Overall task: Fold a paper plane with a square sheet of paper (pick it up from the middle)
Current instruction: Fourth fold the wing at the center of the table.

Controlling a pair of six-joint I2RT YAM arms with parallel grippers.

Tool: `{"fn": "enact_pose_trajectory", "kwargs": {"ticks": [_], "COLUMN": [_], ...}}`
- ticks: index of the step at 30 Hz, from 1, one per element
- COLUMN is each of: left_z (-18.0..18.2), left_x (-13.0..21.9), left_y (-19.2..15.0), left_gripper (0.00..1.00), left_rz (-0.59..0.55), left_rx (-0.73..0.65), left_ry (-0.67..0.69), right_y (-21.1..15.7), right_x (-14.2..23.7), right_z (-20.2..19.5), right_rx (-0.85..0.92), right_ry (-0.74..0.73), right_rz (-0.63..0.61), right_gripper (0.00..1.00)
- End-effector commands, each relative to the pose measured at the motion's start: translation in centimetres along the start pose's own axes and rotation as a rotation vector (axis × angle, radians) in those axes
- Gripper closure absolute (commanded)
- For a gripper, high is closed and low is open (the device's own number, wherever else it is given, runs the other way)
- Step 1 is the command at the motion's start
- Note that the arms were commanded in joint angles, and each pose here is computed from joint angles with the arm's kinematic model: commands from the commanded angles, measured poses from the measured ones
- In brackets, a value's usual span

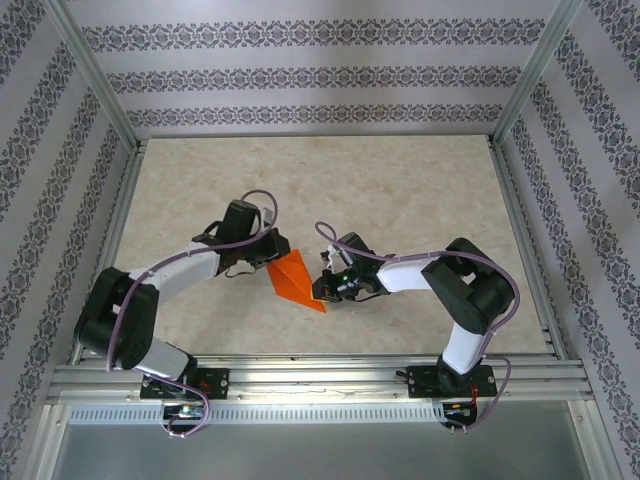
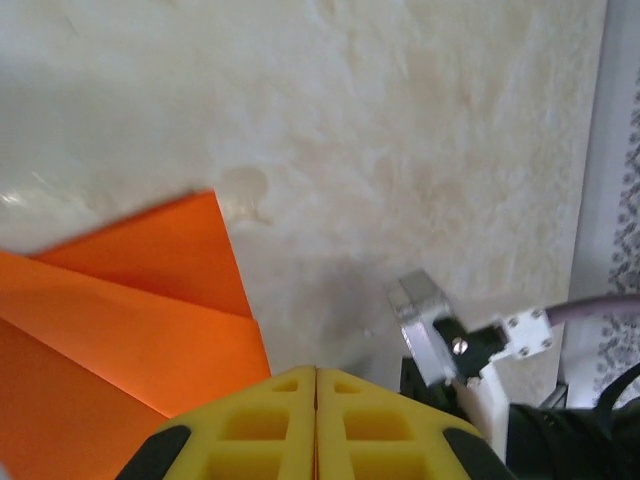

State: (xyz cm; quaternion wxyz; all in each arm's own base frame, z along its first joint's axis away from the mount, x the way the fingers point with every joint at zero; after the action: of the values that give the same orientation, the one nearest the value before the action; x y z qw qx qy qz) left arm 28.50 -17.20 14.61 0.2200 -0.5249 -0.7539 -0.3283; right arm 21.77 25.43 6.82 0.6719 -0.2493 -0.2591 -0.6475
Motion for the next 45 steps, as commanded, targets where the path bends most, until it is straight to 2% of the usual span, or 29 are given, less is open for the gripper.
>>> {"fn": "enact_pose_trajectory", "kwargs": {"ticks": [1, 5, 12, 17, 20, 22, 26, 45], "left_z": [0.9, 0.9, 3.5, 3.9, 4.1, 4.1, 4.3, 4.0], "left_x": [-2.3, -4.4, -5.5, -5.6, -5.7, -5.7, -5.5, -5.4], "left_y": [-1.7, -2.7, -4.3, -4.6, -4.8, -4.8, -4.8, -4.7], "left_gripper": [0.91, 0.92, 0.93, 0.93, 0.93, 0.93, 0.93, 0.93], "left_rz": [0.048, 0.089, 0.119, 0.126, 0.13, 0.126, 0.124, 0.125], "left_rx": [0.045, 0.044, 0.072, 0.075, 0.082, 0.089, 0.094, 0.092], "left_ry": [0.027, -0.012, 0.077, 0.09, 0.089, 0.084, 0.102, 0.095], "right_y": [-1.7, -1.6, -1.3, -1.9, -2.9, -3.7, -4.6, -4.1], "right_x": [0.0, 0.0, 0.7, 2.9, 3.8, 4.0, 4.0, 2.8], "right_z": [-2.7, -2.6, -1.2, 0.1, -0.3, -0.9, -1.7, -1.1], "right_rx": [-0.085, -0.084, -0.06, -0.048, -0.092, -0.135, -0.177, -0.173], "right_ry": [-0.123, -0.118, -0.077, -0.052, -0.05, -0.052, -0.073, -0.086], "right_rz": [0.065, 0.062, 0.045, -0.003, -0.022, -0.017, -0.014, 0.013], "right_gripper": [1.0, 1.0, 0.99, 0.89, 0.88, 0.82, 0.79, 0.77]}}
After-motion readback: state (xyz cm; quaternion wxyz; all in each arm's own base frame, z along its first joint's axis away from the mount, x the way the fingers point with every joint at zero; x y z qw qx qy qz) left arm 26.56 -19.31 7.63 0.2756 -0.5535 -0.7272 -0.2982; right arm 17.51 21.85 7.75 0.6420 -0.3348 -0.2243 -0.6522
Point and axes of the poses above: each hand's point on the last joint's axis, 136 mm out from that joint toward the fingers, its own x axis back along the fingers, its own z axis along the line the jaws close on, y = z × x, the point moved 8 cm from there along x, back along the fingers, and after that the axes turned 5 degrees about -x, right-handed, at the moved point
